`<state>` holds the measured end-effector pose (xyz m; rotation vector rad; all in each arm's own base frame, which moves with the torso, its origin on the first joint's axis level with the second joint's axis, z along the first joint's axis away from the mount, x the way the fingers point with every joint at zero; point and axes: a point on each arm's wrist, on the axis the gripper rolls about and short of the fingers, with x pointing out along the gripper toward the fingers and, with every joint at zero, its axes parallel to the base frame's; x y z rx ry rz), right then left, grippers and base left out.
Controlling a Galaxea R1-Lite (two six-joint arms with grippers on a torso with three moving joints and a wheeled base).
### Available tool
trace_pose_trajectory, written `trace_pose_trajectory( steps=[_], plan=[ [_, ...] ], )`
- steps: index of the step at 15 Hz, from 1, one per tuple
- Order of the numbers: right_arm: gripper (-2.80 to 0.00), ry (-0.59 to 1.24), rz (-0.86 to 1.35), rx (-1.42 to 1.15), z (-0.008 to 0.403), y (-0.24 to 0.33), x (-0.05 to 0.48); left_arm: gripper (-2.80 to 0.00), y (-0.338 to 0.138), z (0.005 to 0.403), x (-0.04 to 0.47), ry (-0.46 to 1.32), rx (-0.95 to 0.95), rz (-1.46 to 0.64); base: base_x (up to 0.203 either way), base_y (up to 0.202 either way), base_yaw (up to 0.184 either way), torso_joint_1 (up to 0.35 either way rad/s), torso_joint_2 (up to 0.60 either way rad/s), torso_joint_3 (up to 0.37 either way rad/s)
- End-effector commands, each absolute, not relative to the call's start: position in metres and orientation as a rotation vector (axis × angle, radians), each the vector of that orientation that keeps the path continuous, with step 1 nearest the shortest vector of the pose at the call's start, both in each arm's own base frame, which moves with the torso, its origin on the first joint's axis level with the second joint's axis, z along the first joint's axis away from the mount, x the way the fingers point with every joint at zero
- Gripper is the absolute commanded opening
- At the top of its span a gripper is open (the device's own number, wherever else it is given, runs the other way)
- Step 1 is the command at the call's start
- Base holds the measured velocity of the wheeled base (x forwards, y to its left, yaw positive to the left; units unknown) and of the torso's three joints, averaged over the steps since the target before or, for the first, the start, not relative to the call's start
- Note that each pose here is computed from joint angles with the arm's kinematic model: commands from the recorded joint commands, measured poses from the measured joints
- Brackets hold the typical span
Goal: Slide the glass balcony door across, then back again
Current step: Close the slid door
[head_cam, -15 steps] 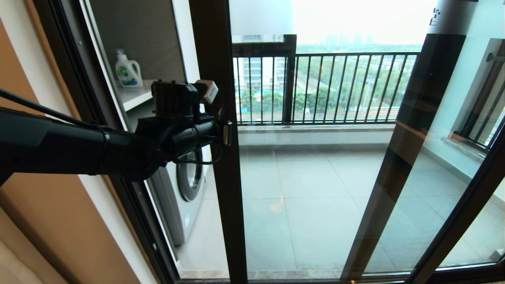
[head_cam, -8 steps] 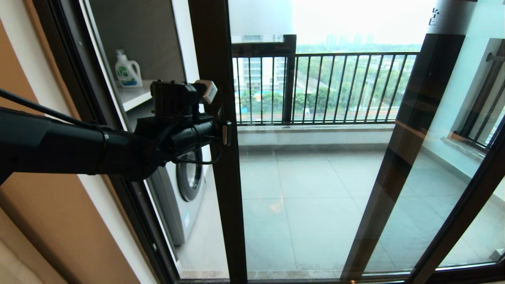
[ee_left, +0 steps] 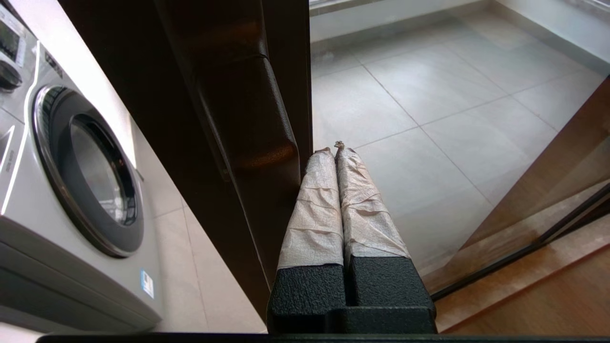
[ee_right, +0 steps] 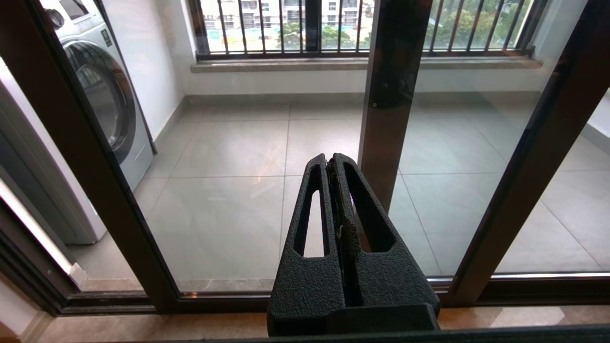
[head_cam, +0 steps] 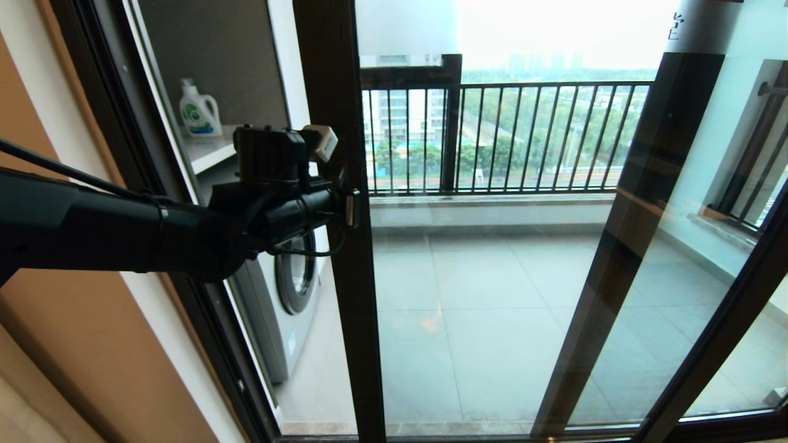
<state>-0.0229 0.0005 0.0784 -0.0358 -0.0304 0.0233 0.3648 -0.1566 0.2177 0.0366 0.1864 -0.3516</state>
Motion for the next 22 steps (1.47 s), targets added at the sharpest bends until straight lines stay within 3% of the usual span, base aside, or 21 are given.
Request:
trace_pose_trajectory(
  steps=[1, 11, 22],
  plan=[
    [-2.8, -0.017, 0.024, -0.037, 0.075, 0.0, -0.022, -2.8, -0.153, 0.217, 0.365, 0.187, 0.036, -0.34, 0.0, 0.0, 0.0, 0.0, 0.0, 0.0],
    [-2.8, -0.017, 0.024, -0.036, 0.075, 0.0, -0.022, -2.8, -0.147, 0.215, 0.366, 0.196, 0.038, -0.326, 0.0, 0.0, 0.0, 0.0, 0.0, 0.0],
    [-2.8, -0.017, 0.024, -0.037, 0.075, 0.0, -0.022, -2.8, -0.105, 0.208, 0.374, 0.205, 0.047, -0.224, 0.0, 0.0, 0.0, 0.0, 0.0, 0.0]
  ],
)
